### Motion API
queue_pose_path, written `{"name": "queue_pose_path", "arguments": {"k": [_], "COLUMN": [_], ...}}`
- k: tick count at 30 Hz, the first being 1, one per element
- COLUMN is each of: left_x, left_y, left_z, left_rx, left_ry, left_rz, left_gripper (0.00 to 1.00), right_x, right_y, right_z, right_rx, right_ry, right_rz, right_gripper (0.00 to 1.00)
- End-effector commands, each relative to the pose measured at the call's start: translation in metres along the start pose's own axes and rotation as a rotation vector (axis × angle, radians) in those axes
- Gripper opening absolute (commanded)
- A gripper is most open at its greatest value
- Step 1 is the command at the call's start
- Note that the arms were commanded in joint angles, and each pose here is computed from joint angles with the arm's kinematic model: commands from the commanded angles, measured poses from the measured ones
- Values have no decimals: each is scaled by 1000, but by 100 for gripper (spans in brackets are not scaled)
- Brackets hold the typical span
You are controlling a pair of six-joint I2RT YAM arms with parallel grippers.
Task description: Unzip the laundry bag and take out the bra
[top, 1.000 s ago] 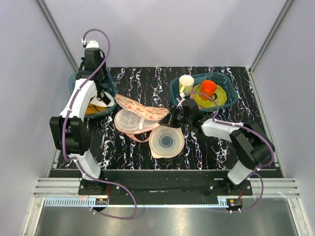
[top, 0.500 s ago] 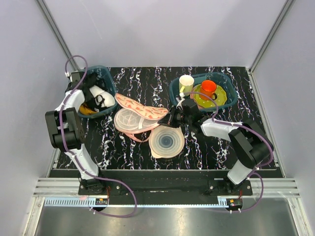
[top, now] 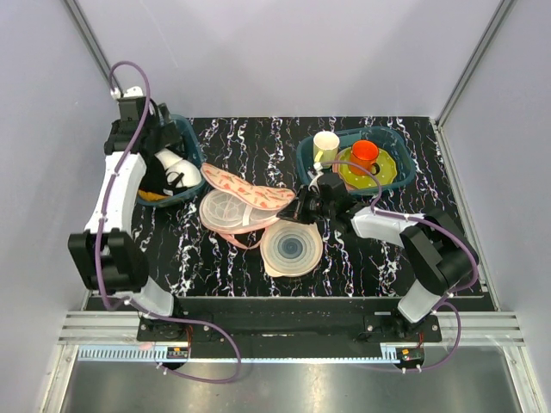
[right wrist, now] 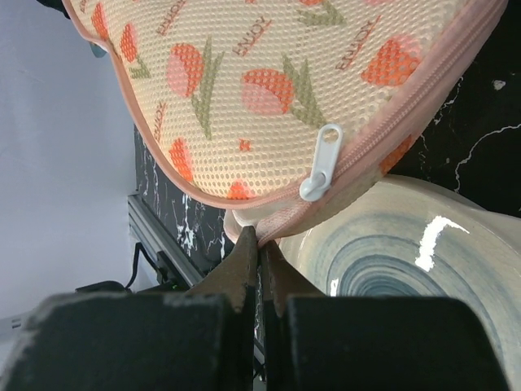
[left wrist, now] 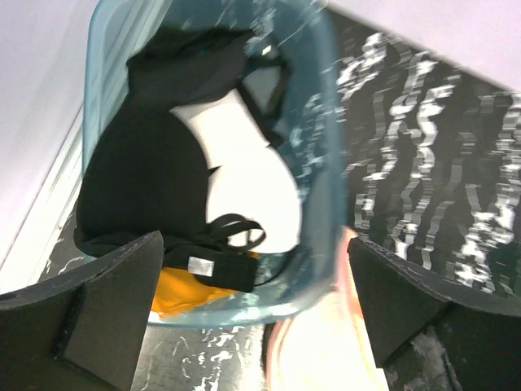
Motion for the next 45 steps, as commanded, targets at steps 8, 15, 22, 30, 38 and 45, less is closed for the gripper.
{"name": "queue_pose_path", "arguments": {"k": [8, 15, 22, 30, 38, 45], "left_x": [9, -29, -54, -65, -82, -93], "left_y": [-37, -61, -65, -69, -64, -60], "left_z": [85, 103, 116, 133, 136, 135], "left_rx": [-226, -404, -457, -503, -519, -531], "left_ry": [-99, -9, 30, 34, 47, 38], "left_rz": [-83, -69, -74, -70, -67, -86], "left_gripper": [99, 99, 99, 99, 99, 99], "right_x": [72, 126, 139, 151, 134, 115], "right_y": [34, 34, 27, -1, -31, -43], "right_z": [7, -8, 46, 110, 145, 161], "right_rx": [-27, -154, -361, -725, -912, -921], "right_ry": [-184, -81, -222, -319, -341, -401], "right_rz": [170, 295, 354, 399, 368, 322], "right_gripper": [0, 60, 100, 100, 100, 100]}}
Point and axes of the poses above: each gripper's point midway between its finger pads, its own z axis back along the fingers, its own y axis along the line the jaws close on, x = y × z, the point moved 3 cm from there along z, back along the fingers, and after that the axes turned 3 degrees about z, right-handed, at the moved point
